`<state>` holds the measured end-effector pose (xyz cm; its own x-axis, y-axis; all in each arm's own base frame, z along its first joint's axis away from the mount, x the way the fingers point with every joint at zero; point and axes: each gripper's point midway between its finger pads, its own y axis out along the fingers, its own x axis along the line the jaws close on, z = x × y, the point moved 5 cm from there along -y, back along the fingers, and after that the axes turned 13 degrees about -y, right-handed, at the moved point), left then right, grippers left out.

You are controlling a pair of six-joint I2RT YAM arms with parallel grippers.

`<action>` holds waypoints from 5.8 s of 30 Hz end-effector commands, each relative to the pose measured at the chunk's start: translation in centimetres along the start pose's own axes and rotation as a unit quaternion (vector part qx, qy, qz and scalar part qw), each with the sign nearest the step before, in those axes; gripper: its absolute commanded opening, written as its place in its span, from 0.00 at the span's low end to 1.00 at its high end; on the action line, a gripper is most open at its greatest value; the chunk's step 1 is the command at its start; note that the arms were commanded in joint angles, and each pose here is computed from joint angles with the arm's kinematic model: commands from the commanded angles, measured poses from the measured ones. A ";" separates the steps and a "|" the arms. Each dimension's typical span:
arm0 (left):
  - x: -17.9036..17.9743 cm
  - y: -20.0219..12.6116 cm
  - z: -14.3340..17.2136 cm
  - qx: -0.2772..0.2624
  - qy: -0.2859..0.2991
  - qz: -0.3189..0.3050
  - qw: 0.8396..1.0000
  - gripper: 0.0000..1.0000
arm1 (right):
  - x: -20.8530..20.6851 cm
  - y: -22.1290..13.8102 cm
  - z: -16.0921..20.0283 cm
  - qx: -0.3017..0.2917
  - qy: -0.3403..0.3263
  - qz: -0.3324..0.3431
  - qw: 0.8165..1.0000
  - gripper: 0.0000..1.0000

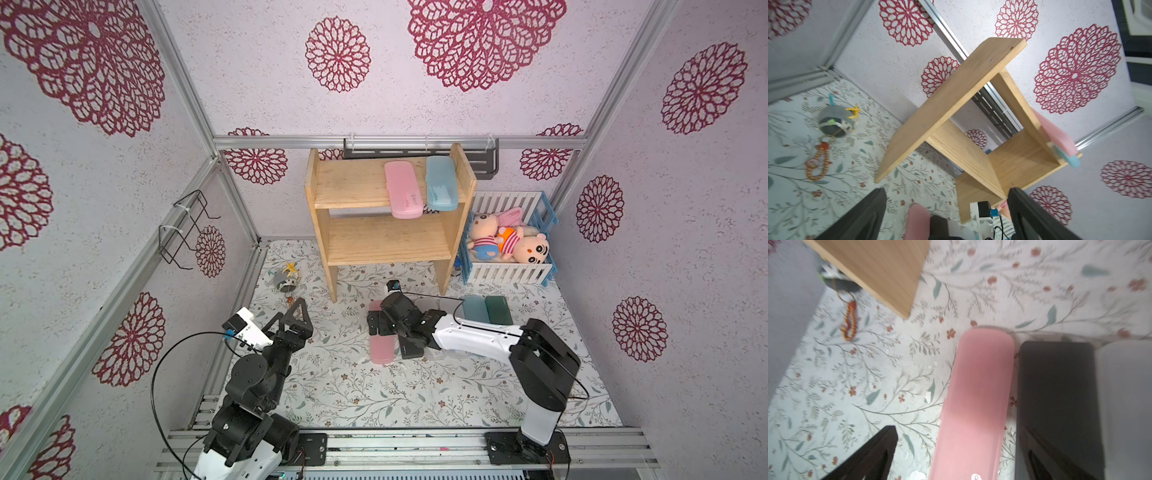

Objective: Remove the pencil cases from the shelf
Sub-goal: Place the pencil case at the center of the board, then pick up the pencil case from the shelf, then place the pencil case at the center of the board.

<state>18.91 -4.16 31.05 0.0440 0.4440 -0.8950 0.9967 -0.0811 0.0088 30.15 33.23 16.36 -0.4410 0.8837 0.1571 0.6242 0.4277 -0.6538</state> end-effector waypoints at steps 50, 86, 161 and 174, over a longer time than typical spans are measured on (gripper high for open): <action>-18.9 21.9 13.3 0.185 -0.235 0.201 0.933 0.21 | -16.3 -17.6 -1.6 -0.161 0.093 0.071 0.980 0.99; -7.1 -2.4 1.2 0.032 0.239 0.175 0.955 0.00 | 6.5 -24.1 -16.3 -0.317 0.041 -0.229 0.919 0.99; 0.0 -6.8 -2.7 -0.036 0.205 0.044 0.977 0.97 | 9.8 2.2 -2.9 -0.030 0.027 -0.129 0.991 0.68; 0.5 -6.7 -2.7 -0.034 0.208 0.029 0.977 0.97 | 7.1 7.6 -1.9 0.017 0.048 -0.069 0.996 0.71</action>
<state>12.48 -1.10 32.10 0.1209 0.7654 -0.6321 0.9917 -0.0653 0.1106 31.66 43.19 12.27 -0.4791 0.8234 0.3041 0.5001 0.5408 -0.6764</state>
